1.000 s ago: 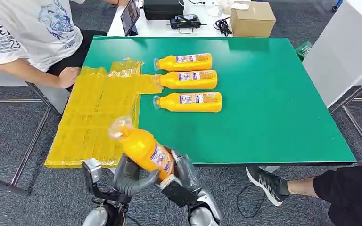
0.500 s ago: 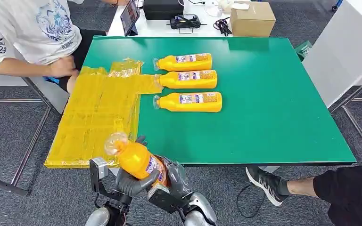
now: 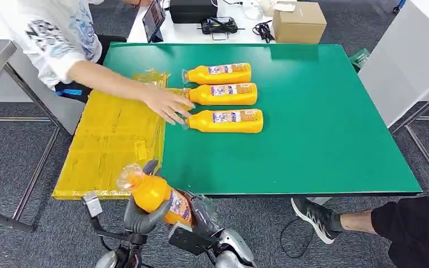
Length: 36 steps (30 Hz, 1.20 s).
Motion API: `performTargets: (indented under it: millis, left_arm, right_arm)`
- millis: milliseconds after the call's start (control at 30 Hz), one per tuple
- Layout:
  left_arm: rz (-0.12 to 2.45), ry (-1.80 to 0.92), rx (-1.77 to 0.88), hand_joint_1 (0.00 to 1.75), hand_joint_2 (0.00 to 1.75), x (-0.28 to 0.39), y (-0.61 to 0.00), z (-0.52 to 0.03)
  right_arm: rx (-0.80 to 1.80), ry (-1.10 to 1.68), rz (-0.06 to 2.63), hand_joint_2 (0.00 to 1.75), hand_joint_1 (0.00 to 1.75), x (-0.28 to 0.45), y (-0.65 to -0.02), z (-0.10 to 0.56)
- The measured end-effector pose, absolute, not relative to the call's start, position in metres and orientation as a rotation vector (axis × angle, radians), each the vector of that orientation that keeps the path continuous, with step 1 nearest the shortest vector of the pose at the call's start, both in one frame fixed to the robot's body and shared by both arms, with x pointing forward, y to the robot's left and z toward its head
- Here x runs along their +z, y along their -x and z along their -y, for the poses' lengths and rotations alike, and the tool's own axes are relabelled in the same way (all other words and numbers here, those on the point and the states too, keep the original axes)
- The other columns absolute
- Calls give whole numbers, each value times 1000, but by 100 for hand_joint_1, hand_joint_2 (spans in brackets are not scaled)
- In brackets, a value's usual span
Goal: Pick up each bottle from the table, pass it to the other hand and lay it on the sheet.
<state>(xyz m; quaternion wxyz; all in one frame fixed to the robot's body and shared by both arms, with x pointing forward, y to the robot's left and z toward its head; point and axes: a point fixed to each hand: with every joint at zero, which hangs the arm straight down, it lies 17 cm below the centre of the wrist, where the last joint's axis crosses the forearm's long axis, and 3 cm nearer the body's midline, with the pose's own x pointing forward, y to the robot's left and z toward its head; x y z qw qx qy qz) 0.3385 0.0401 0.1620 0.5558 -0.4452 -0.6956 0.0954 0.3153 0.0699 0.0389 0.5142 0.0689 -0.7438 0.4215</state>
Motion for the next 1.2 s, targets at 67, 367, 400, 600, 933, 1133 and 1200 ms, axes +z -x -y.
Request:
performTargets:
  millis: [67, 367, 400, 600, 933, 1133, 1200]
  left_arm:
    - [1642, 1061, 226, 175, 175, 162, -337, -41]
    - [1718, 1053, 98, 175, 175, 168, -324, -31]
    - [1728, 1048, 78, 175, 175, 168, -322, -29]
    - [1757, 1031, 21, 175, 175, 171, -320, -25]
    - [1778, 1002, 6, 175, 175, 174, -324, -26]
    - [1839, 916, 6, 175, 175, 186, -335, -38]
    - [1860, 883, 10, 175, 175, 189, -342, -44]
  right_arm:
    - [1017, -169, 1784, 175, 175, 38, -315, -71]
    - [1005, -176, 1778, 175, 175, 37, -315, -70]
    - [1004, -177, 1778, 175, 175, 37, -315, -70]
    - [999, -177, 1780, 175, 175, 38, -315, -70]
    - [961, -140, 1811, 0, 0, 48, -321, -65]
    - [829, -100, 1861, 0, 0, 74, -337, -48]
    - [780, -93, 1881, 0, 0, 84, -341, -42]
